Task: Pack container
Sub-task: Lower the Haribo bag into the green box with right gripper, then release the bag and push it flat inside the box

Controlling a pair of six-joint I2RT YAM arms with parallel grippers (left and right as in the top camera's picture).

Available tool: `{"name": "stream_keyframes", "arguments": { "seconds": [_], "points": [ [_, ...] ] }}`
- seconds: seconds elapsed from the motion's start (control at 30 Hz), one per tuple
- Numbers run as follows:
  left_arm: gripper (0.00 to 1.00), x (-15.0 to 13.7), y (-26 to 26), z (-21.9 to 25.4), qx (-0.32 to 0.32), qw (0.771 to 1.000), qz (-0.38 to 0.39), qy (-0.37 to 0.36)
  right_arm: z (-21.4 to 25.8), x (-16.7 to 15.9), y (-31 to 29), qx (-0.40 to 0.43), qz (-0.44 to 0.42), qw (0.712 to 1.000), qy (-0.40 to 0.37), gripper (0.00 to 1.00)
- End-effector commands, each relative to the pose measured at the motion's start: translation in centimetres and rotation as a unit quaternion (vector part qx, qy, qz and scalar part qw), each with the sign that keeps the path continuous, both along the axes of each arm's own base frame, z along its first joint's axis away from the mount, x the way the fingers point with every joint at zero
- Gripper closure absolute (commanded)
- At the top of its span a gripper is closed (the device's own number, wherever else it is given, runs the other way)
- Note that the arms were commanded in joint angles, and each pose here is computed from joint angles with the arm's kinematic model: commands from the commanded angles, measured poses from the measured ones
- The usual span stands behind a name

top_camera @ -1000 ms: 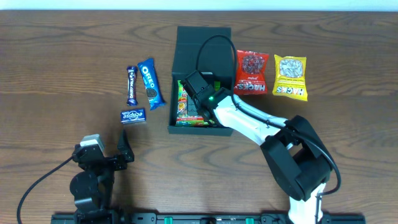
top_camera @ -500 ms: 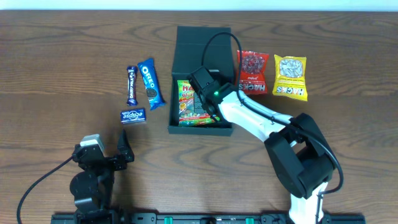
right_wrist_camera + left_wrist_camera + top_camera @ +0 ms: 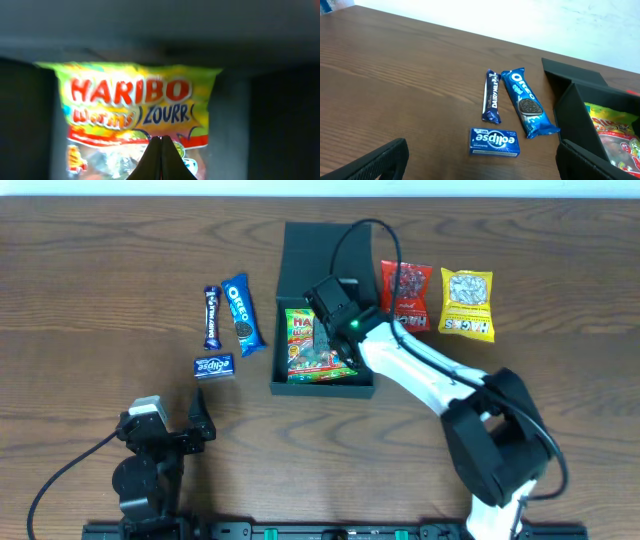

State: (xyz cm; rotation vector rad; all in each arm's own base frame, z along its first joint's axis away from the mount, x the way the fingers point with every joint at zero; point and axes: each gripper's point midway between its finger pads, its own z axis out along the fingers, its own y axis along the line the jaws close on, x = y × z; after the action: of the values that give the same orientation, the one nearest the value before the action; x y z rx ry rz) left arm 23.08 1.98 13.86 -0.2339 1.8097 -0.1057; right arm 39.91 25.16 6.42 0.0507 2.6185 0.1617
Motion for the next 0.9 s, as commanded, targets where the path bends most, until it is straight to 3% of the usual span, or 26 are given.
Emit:
{"name": "stream_keyframes", "arguments": {
  "seconds": [0.0,0.3,0.87],
  "points": [
    [0.05,0.0,0.1,-1.2,0.001,1.000,0.002,0.013,2.4,1.7,-1.9,-0.013,-0.040,0.998,-0.038,0.99],
    [0.05,0.0,0.1,-1.2,0.001,1.000,0.002,0.013,-2.7,0.9,-2.4,-0.044,-0.037,0.998,0.018,0.99],
    [0.05,0.0,0.1,-1.2,0.001,1.000,0.002,0.013,-6.3,-0.2,2.6,0.051,0.023,0.996,0.072,0.99]
  ]
}}
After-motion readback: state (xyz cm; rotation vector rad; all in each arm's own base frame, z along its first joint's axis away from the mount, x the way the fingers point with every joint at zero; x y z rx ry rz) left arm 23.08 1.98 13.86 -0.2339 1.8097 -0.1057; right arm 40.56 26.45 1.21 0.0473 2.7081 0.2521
